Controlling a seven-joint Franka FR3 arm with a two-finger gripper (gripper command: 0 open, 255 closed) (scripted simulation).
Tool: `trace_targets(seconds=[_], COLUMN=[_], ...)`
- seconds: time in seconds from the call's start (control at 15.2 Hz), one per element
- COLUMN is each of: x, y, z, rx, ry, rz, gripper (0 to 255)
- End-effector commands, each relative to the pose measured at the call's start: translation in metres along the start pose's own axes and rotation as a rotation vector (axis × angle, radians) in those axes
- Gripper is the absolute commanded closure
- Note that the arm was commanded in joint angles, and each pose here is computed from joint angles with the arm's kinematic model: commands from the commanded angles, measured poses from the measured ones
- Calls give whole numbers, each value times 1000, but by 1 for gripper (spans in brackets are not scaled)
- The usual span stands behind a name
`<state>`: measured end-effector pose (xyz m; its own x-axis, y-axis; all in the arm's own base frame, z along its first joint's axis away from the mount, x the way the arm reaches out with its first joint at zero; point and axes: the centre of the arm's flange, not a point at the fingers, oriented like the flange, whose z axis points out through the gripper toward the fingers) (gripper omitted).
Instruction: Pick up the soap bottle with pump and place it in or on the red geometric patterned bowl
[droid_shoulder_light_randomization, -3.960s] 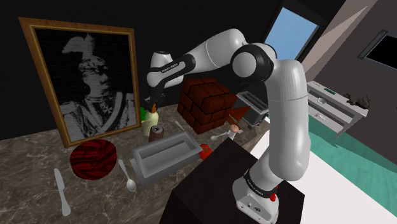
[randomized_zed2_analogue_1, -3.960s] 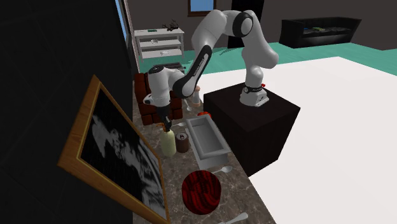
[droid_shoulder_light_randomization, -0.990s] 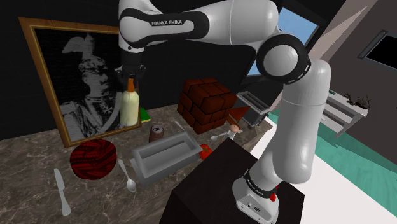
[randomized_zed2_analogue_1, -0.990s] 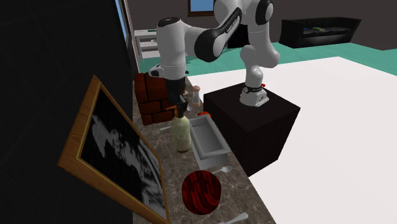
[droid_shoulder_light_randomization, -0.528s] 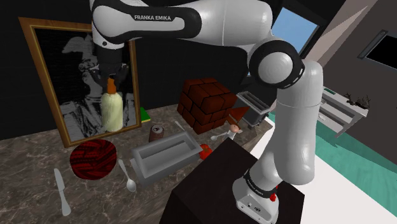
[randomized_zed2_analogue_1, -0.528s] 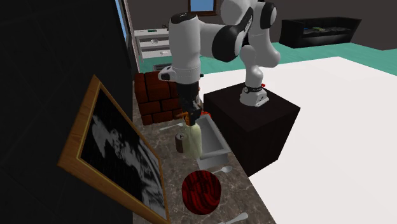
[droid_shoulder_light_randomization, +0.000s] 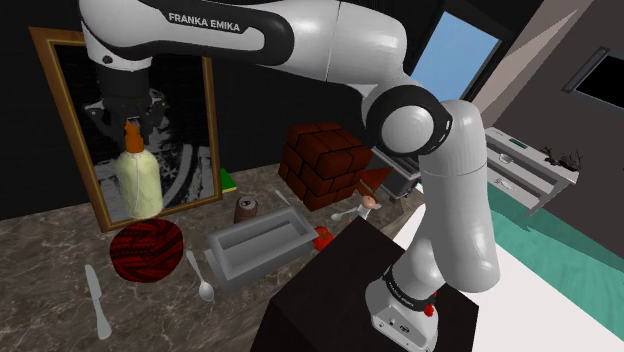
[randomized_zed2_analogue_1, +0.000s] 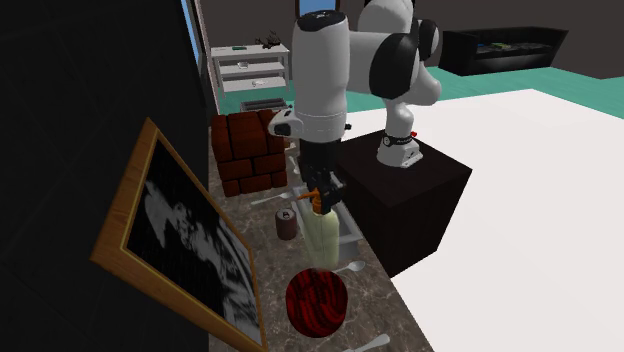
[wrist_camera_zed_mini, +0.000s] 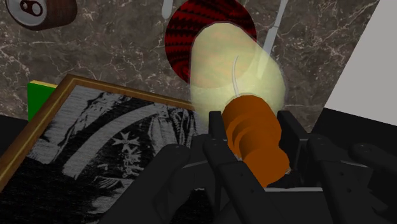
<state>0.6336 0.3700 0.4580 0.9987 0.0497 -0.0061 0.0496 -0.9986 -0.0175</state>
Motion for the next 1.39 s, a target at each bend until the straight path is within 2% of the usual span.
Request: trace_targets(seconds=[0.0, 1.32], x=[1, 2], y=[-2, -1], z=[8, 114], rx=[0, 0], ry=[1, 1], rz=[1, 1], gripper=[255, 255])
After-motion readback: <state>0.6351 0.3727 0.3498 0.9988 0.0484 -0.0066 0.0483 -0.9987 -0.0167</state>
